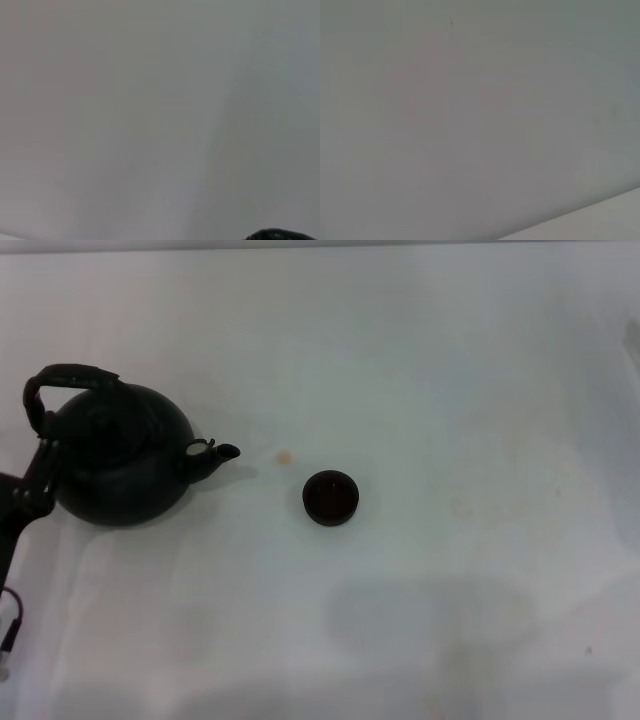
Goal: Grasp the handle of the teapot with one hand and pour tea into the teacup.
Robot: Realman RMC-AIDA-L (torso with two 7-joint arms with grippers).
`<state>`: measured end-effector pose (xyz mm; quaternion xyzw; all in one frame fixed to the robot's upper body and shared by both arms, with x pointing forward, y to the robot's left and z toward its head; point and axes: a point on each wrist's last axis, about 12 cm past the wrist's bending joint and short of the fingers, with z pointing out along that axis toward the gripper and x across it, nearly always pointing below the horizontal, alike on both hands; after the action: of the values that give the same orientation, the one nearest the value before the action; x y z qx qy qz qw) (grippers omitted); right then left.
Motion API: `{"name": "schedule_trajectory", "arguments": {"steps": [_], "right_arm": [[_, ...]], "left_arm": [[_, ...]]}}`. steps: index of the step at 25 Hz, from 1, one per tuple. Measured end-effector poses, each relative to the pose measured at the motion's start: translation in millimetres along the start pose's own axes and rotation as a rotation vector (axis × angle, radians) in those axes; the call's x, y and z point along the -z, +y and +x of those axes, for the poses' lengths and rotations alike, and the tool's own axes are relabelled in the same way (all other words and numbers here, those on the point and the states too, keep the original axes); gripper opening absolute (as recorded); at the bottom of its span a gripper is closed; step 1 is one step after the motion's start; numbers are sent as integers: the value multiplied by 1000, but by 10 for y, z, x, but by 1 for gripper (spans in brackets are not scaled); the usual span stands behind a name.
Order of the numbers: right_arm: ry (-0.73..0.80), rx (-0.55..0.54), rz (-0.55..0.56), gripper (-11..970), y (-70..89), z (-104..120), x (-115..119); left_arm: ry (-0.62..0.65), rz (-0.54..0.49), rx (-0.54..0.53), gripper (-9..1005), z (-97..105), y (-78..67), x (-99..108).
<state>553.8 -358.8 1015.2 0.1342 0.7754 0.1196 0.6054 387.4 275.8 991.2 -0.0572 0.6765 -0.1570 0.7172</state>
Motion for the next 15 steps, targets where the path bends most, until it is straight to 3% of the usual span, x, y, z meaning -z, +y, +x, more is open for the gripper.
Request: {"name": "schedule_trajectory", "arguments": {"steps": [10, 15], "right_arm": [[-12, 1, -6, 825, 25, -38, -32], [-20, 0, -5, 825, 25, -57, -40]], "left_arm": [[-98, -131, 19, 861, -92, 80, 347], [-142, -263, 10, 861, -135, 200, 482]]}}
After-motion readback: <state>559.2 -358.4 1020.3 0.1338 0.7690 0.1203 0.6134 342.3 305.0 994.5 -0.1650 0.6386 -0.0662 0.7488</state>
